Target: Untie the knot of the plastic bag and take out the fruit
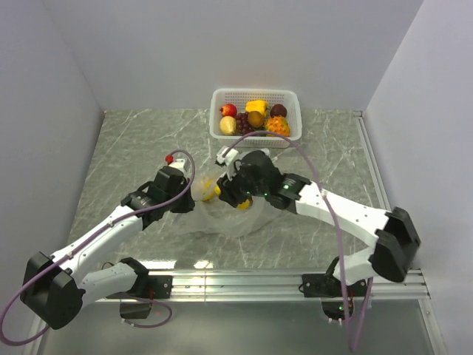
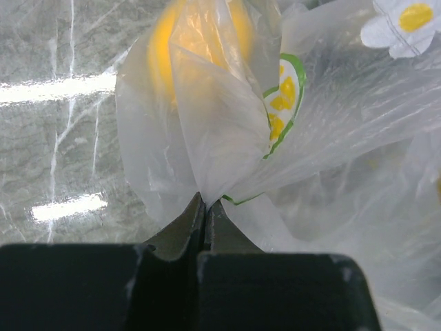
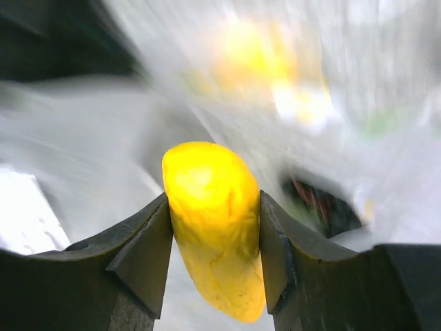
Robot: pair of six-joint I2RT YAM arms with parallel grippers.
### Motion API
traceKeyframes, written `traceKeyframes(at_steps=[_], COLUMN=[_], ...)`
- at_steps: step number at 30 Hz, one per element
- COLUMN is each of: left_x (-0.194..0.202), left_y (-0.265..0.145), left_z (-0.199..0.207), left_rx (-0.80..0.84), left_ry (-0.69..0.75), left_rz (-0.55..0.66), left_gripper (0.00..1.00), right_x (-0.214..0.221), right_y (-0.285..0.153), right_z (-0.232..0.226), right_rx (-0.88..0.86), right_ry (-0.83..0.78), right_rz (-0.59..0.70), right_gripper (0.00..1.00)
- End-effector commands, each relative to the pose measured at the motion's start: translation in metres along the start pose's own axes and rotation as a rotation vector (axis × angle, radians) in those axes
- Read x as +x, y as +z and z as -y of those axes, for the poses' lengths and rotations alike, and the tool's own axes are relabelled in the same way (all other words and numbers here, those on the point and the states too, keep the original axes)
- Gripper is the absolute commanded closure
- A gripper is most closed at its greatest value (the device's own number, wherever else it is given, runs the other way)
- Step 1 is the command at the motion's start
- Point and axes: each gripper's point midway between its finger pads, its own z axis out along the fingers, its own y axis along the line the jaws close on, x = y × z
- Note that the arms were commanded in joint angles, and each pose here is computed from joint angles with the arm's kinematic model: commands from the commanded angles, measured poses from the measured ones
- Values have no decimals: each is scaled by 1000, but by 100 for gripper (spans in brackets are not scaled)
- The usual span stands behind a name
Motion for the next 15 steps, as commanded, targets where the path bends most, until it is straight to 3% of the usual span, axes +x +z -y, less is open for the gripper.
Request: traceKeyframes(at_steps=[1, 8, 15], left_x=[-6, -4, -2], left_y=[-1, 0, 0], left_z=[3, 2, 3], left_rx=[14, 11, 18], left_ry=[-7, -8, -7], left_rz=[21, 14, 6], left_gripper=[99, 99, 99], right_x=[-61, -126, -211], right_y=[-18, -55, -115], right_z=[-32, -40, 37], right_rx=[-168, -224, -20], right_ry=[14, 70, 152], right_rz=[305, 578, 838], right_gripper=[100, 100, 100])
